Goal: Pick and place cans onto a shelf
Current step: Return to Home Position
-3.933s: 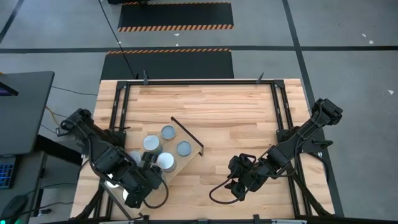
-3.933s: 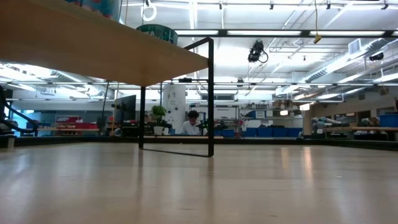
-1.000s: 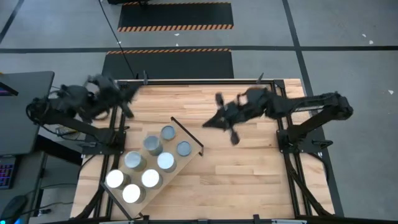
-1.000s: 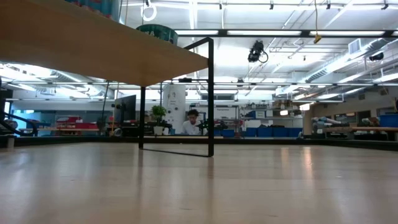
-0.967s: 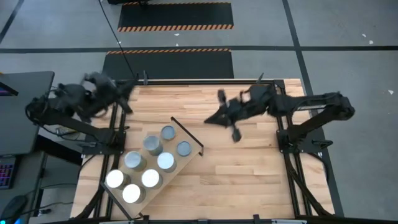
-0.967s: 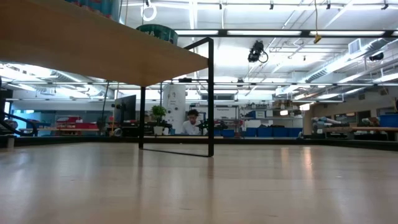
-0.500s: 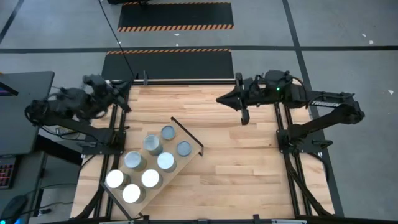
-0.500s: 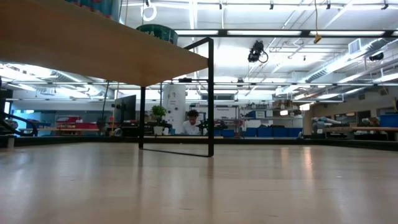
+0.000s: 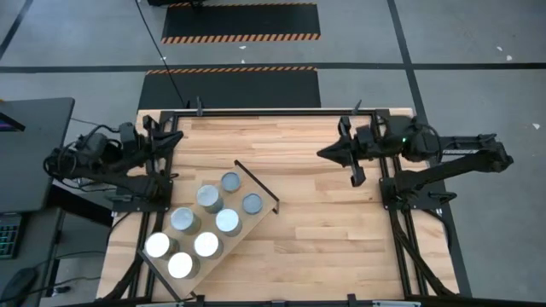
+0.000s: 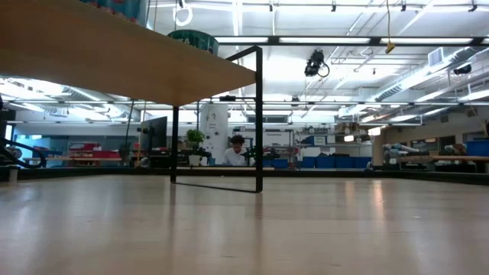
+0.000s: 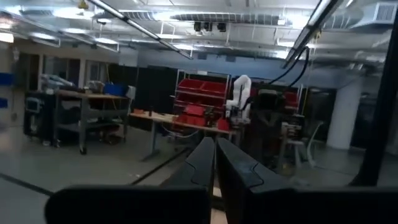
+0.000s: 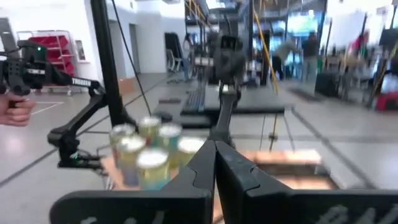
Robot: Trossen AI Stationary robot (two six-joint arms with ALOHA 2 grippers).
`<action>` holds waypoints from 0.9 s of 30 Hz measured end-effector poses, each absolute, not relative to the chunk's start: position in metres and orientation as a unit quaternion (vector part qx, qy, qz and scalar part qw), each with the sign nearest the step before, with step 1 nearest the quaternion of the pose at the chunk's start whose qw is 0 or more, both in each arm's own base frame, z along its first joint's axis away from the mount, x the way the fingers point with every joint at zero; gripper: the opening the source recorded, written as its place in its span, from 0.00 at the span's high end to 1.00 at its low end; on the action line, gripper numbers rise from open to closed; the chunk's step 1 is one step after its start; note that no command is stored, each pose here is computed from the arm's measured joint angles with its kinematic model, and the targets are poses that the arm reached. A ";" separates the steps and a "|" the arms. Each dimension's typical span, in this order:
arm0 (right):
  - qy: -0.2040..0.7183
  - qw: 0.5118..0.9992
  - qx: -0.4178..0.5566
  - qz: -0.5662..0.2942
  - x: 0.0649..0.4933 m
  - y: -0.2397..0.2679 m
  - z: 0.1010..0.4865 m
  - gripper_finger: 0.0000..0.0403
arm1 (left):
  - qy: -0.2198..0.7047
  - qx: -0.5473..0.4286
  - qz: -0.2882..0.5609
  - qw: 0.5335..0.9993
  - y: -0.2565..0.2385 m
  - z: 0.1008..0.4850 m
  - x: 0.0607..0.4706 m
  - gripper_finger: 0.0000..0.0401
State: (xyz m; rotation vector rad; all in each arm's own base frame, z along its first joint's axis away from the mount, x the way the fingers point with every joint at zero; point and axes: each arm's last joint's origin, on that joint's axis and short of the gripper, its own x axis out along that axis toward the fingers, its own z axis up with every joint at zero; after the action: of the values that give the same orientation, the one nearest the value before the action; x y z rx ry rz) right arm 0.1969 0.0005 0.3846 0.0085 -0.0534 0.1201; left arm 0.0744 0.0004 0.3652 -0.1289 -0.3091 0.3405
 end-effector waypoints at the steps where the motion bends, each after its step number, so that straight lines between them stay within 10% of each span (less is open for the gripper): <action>1: -0.018 0.998 0.015 0.058 0.194 0.001 0.376 0.95 | -0.155 -0.057 0.168 0.972 0.001 0.360 0.072 0.94; 14: -0.044 0.996 0.076 0.031 0.183 -0.001 0.293 0.95 | -0.177 -0.039 0.046 0.982 -0.002 0.299 0.054 0.94; 27: -0.169 0.975 0.130 0.056 0.153 0.001 0.218 0.95 | -0.107 -0.015 0.107 0.988 0.000 0.267 0.060 0.94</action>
State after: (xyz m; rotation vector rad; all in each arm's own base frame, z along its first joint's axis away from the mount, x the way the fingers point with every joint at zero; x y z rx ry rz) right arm 0.1529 0.0009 0.2182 0.2630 -0.3413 0.1126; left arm 0.0596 -0.0002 0.2665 -0.0308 -0.2153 0.2152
